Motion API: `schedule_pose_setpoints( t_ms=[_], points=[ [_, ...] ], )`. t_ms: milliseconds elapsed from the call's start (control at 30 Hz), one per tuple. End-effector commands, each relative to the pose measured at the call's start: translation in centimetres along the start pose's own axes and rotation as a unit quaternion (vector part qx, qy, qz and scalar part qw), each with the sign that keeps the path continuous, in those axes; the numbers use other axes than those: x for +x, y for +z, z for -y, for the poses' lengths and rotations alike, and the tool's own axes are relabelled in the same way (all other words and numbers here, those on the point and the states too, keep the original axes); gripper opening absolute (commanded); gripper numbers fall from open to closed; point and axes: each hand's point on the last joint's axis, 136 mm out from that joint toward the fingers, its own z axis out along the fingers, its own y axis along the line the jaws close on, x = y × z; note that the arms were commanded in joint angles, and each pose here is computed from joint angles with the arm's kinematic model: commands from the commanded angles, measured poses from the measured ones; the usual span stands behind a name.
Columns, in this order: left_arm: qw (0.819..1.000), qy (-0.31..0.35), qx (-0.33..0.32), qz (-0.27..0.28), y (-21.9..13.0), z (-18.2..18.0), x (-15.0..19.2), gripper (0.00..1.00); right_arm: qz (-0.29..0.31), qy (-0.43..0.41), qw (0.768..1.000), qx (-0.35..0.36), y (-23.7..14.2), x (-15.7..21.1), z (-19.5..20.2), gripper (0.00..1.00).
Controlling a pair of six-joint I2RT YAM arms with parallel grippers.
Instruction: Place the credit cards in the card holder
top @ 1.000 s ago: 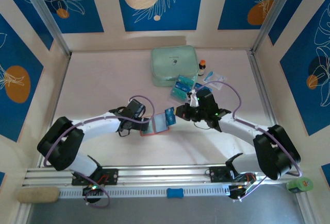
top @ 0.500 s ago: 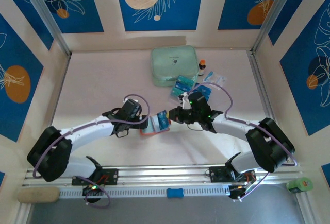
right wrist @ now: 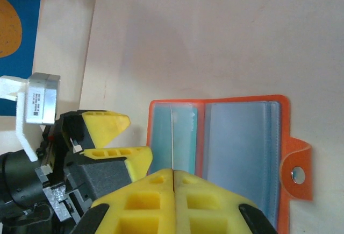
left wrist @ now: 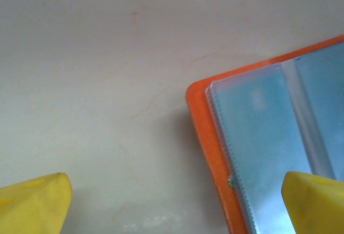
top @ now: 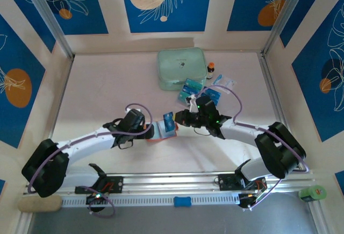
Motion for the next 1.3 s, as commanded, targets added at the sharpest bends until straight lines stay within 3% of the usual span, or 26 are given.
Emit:
schedule_pose_setpoints(
  t_ms=[0,333,1267],
  points=[
    [1.0,0.0,-0.016,-0.005,0.6,-0.7,0.7,1.0,0.011,-0.001,1.0,-0.002,0.4,-0.3,-0.1,0.0],
    [0.998,0.019,-0.053,-0.013,1.2,-2.1,1.2,1.0,0.009,-0.002,1.0,-0.003,1.5,0.3,0.4,0.0],
    [0.998,0.017,-0.062,-0.029,1.5,-2.9,2.6,1.0,-0.012,-0.009,0.999,-0.032,5.5,1.0,1.0,0.0]
  ],
)
